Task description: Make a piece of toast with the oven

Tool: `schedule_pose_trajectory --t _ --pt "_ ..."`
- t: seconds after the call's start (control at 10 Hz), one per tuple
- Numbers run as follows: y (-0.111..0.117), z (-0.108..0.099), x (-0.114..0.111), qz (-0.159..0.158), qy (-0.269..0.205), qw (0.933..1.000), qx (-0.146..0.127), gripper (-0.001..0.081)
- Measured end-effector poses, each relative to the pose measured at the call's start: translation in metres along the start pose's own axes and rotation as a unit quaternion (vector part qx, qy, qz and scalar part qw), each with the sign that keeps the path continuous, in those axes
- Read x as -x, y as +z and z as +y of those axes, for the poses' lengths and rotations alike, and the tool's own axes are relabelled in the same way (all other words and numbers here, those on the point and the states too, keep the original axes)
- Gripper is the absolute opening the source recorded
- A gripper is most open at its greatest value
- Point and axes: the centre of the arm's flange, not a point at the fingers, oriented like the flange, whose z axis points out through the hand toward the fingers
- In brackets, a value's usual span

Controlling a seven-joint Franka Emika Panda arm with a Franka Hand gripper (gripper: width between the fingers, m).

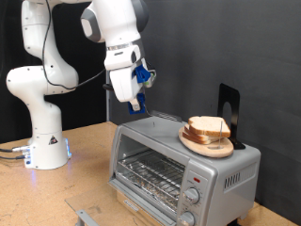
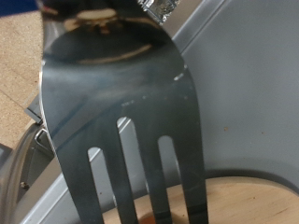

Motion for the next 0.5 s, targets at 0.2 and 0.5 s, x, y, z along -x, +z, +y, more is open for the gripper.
schedule_pose_trajectory --t 0.2,0.5 --pt "0.008 -0.003 -0.003 -0.007 0.003 1.0000 0.002 0.0474" --pt "0.015 -0.005 -0.007 -0.010 0.005 0.9999 0.004 0.0475"
